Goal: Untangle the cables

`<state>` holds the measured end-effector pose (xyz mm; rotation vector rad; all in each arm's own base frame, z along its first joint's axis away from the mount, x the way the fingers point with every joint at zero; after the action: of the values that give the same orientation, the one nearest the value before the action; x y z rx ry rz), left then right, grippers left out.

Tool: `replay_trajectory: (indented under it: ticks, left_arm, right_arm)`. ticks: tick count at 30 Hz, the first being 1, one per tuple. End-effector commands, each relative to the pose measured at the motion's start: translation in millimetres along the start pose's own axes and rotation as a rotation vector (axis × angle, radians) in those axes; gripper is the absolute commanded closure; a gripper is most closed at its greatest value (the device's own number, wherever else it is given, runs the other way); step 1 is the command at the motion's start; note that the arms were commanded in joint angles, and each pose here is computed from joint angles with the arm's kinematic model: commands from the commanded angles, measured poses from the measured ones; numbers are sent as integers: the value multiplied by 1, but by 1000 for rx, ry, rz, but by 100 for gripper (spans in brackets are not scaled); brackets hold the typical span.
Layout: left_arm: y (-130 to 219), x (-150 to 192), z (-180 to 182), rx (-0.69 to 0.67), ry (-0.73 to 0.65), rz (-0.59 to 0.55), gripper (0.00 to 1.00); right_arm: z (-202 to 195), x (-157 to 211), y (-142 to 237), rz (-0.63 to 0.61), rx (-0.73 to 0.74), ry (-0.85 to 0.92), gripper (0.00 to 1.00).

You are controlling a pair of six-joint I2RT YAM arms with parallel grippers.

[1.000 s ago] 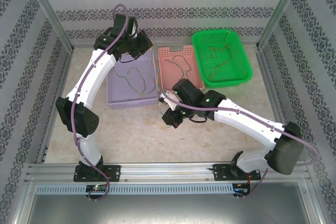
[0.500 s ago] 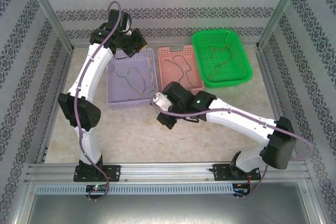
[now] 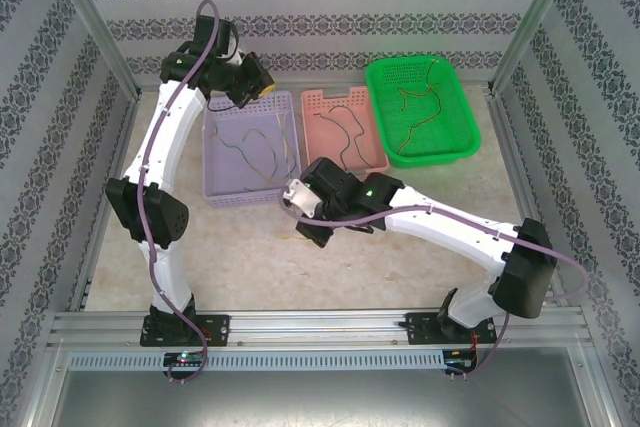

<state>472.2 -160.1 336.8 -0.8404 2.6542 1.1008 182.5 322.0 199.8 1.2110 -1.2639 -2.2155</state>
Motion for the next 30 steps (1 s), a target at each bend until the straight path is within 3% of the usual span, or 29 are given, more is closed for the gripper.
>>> replay_trajectory:
  ticks: [1,3,6,13,18,22,24,30]
  left_arm:
    - [39,-40,-69,242,-202,-224,100]
    - [40,-21,-83,289,-237,-178,100]
    - [45,-1,-96,335,-274,-128,100]
    - [54,11,-107,358,-278,-91,100]
    - [53,13,-118,382,-275,-80,100]
    - [48,16,-121,384,-278,-66,100]
    - [46,17,-122,381,-281,-66,100]
    - [40,19,-122,372,-281,-60,100]
  right_arm:
    - [10,27,23,73,-110,-106,75]
    - [-3,8,43,-47,-84,-160,64]
    - [-22,-12,75,-199,-62,-242,56]
    - [-80,-53,154,-579,35,-438,35]
    - [-108,-88,163,-639,84,-438,28]
    - [-108,-113,154,-620,50,-407,26]
    - [-106,-120,149,-620,49,-402,20]
    - [-101,-124,138,-634,28,-427,22]
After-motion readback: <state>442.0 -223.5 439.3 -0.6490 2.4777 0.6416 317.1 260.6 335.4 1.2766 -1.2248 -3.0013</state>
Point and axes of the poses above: each hand's point on the last joint's axis, 136 mm out from that joint toward the fingers, its own y axis back along the fingers, its own z axis along the line the jaws close on, x = y × z, the point moved 2 cm from there along y, back along the fingers, and after that the axes turned 8 degrees about -y, right-handed, at the moved point
